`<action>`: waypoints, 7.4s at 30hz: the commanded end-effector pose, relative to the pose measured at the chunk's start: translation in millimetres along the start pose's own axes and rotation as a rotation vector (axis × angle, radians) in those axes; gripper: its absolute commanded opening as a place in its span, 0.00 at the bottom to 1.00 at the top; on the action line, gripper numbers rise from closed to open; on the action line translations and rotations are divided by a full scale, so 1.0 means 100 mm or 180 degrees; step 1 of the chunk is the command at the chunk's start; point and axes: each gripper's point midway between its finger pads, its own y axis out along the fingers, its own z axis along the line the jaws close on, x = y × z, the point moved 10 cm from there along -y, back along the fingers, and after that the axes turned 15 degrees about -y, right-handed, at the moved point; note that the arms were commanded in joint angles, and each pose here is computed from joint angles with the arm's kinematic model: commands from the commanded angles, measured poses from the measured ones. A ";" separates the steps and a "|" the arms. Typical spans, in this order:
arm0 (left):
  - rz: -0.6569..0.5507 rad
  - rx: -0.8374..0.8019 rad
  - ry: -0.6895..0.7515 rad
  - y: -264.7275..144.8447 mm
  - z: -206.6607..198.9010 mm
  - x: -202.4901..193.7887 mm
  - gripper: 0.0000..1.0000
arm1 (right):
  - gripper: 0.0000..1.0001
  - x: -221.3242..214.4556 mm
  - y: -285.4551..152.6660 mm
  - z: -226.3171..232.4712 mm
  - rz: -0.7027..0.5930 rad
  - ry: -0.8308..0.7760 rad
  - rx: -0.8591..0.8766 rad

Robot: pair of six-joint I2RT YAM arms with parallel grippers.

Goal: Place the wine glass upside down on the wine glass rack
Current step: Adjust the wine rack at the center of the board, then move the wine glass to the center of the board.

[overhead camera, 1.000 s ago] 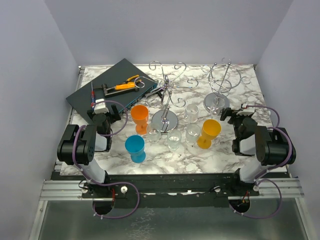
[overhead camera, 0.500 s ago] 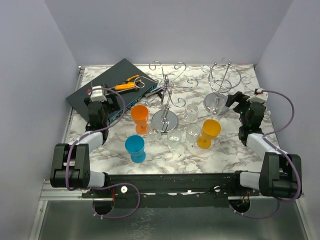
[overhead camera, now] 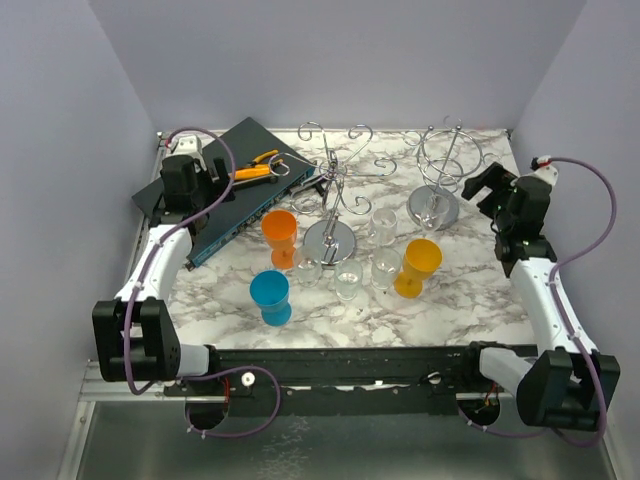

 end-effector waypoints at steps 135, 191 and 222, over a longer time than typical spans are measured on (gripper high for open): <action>0.1279 -0.0636 0.0147 -1.20 -0.56 0.57 0.97 | 0.65 0.69 -0.55 2.37 0.0733 -0.1778 0.1908; 0.1489 0.0182 0.1105 -1.16 -0.33 0.01 0.00 | 0.76 0.72 -0.97 1.98 0.0872 -0.1650 0.1789; 0.1228 -0.0499 0.0819 -1.54 -0.68 0.58 0.99 | 0.81 1.10 -0.92 2.20 0.0604 -0.1724 0.1924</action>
